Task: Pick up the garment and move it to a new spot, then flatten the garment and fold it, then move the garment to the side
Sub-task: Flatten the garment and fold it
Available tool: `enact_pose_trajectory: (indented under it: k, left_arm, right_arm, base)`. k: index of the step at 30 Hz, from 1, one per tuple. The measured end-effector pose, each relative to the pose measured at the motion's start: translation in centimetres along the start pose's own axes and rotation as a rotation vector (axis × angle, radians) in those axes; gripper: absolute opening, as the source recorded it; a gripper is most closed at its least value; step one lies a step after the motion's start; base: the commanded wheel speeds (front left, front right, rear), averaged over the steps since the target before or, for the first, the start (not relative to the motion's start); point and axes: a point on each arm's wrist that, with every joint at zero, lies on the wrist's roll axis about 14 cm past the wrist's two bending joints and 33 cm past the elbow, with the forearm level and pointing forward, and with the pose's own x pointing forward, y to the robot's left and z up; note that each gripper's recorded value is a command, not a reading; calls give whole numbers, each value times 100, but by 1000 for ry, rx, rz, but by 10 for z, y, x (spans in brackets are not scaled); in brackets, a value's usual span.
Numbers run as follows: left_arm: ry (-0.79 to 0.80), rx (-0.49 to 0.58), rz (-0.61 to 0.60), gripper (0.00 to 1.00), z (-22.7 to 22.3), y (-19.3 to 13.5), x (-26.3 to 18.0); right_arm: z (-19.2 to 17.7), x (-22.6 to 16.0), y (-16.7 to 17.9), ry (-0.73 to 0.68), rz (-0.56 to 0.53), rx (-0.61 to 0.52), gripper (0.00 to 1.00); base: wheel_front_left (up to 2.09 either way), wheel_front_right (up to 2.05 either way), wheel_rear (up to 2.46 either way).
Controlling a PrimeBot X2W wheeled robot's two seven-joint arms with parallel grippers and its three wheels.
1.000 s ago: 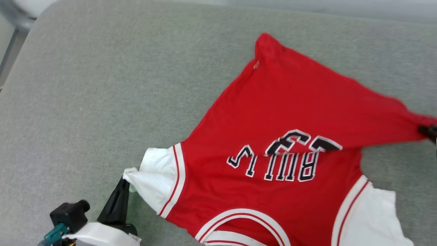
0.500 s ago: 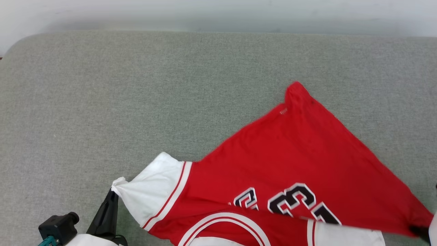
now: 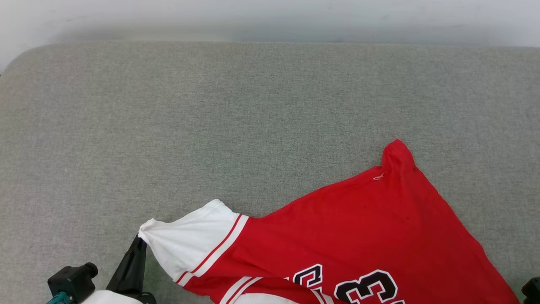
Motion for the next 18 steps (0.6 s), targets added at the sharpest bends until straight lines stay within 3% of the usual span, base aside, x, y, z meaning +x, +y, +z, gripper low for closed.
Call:
enact_pose_trajectory:
  k: [2,5,12,15,16,18]
  left_arm:
    - [1,3,-3,0,0,0,0]
    - [-1,5,-8,0,1,-2,1]
    - [-8,14,-16,0,5,-5,0]
    - [-7,15,-17,0,6,-5,-1]
    - [-7,16,-17,0,6,-6,-1]
    - [-6,18,-17,0,6,-6,0]
  right_arm:
    - [5,1,0,-35,0,18,100]
    - [28,-5,-4,-141,-7,36,100]
    - [146,-63,-6,-579,-37,-36,100]
    - [191,-94,3,-727,-50,-111,100]
    - [225,-117,17,-815,-50,-187,100]
    - [244,-130,30,-848,-41,-242,100]
  base:
    - [0,0,0]
    - [0,0,0]
    - [0,0,0]
    - [0,0,0]
    - [0,0,0]
    - [0,0,0]
